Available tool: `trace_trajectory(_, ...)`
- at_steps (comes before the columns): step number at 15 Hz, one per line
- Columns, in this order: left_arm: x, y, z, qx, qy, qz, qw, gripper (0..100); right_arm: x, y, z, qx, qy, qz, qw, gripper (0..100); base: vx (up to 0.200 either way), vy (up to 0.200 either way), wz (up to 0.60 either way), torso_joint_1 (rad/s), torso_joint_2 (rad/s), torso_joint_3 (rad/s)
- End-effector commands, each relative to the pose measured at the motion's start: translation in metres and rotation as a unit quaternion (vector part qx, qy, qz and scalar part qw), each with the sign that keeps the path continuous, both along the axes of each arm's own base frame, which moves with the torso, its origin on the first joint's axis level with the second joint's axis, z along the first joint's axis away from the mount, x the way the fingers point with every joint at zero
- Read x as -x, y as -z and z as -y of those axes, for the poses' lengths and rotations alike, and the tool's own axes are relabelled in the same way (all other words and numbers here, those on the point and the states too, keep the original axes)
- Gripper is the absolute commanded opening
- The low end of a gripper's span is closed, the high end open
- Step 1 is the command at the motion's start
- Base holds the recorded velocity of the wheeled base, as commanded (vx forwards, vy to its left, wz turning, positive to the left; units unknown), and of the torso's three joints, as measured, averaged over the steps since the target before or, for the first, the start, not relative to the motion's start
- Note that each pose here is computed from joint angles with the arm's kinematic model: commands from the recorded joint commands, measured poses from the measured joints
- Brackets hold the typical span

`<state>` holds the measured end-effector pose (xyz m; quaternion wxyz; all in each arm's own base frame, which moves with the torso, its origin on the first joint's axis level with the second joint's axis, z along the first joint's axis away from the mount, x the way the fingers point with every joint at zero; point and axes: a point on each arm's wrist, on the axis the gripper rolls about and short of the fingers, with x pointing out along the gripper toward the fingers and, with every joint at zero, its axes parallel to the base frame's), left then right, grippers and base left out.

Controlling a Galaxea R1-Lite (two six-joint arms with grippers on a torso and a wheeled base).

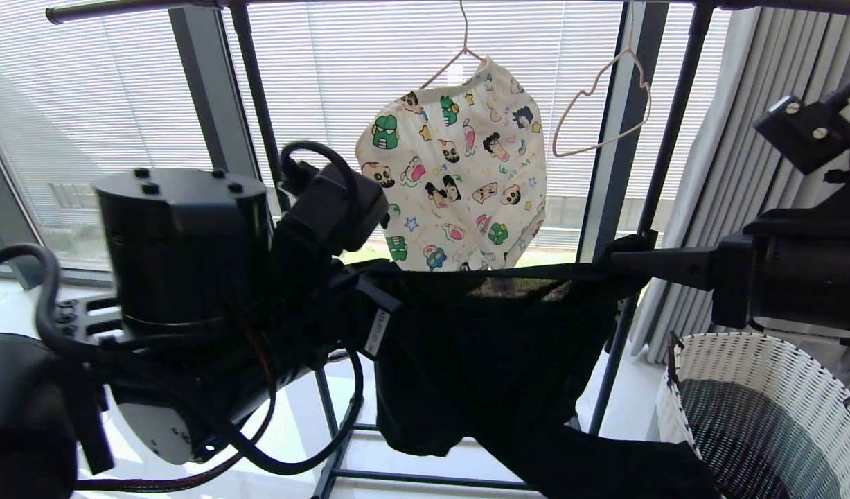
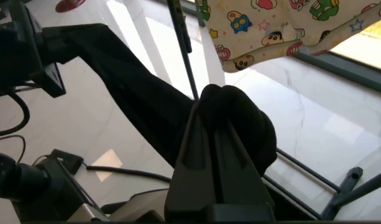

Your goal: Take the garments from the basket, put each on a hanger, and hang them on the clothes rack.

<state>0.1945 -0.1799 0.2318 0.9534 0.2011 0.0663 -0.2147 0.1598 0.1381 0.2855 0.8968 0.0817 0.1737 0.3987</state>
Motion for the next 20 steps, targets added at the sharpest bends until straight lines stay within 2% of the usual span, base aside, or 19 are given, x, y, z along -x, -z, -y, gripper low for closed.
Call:
trace_trajectory(1, 0.01, -0.027, -0.012, 0.022, -0.001, 0.04, 0.9989, 0, 0.009, -0.009, 0.007, -0.016, 0.0, 0.013, 0.9998, 0, 0.0, 0.0, 0.0, 0.0, 0.0, 0.0)
trace_trajectory(3, 0.012, -0.05, -0.001, 0.037, 0.018, 0.068, 0.9968, 0, 0.012, -0.015, 0.01, -0.023, -0.001, 0.022, 0.9995, 0, 0.0, 0.0, 0.0, 0.0, 0.0, 0.0)
trace_trajectory(5, 0.015, -0.062, 0.011, 0.032, 0.039, 0.061, 0.9968, 0, 0.012, -0.022, 0.009, -0.024, -0.003, 0.032, 0.9992, 0, 0.0, 0.0, 0.0, 0.0, 0.0, 0.0)
trace_trajectory(8, 0.023, -0.079, 0.008, 0.011, 0.047, 0.04, 0.998, 0, 0.016, -0.033, 0.012, 0.009, -0.01, 0.048, 0.9988, 0, 0.0, 0.0, 0.0, 0.0, 0.0, 0.0)
trace_trajectory(10, 0.028, -0.082, 0.002, 0.005, 0.048, 0.035, 0.9982, 0, 0.017, -0.039, 0.013, 0.018, -0.013, 0.066, 0.9976, 0, 0.0, 0.0, 0.0, 0.0, 0.0, 0.0)
trace_trajectory(13, 0.035, -0.08, 0.011, 0.005, 0.068, 0.031, 0.9972, 0, 0.023, -0.04, 0.018, 0.016, -0.013, 0.069, 0.9974, 0, 0.0, 0.0, 0.0, 0.0, 0.0, 0.0)
trace_trajectory(15, 0.032, -0.08, 0.019, 0.014, 0.073, 0.035, 0.9966, 0, 0.043, -0.038, 0.035, 0.019, -0.013, 0.065, 0.9976, 0, 0.0, 0.0, 0.0, 0.0, 0.0, 0.0)
trace_trajectory(17, 0.024, -0.084, 0.029, 0.037, 0.073, 0.059, 0.9948, 0, 0.069, -0.035, 0.055, 0.027, -0.022, 0.06, 0.9976, 0, 0.0, 0.0, 0.0, 0.0, 0.0, 0.0)
trace_trajectory(20, 0.023, -0.082, 0.037, 0.039, 0.082, 0.062, 0.9939, 0, 0.088, -0.027, 0.065, 0.043, -0.049, 0.061, 0.996, 0, 0.0, 0.0, 0.0, 0.0, 0.0, 0.0)
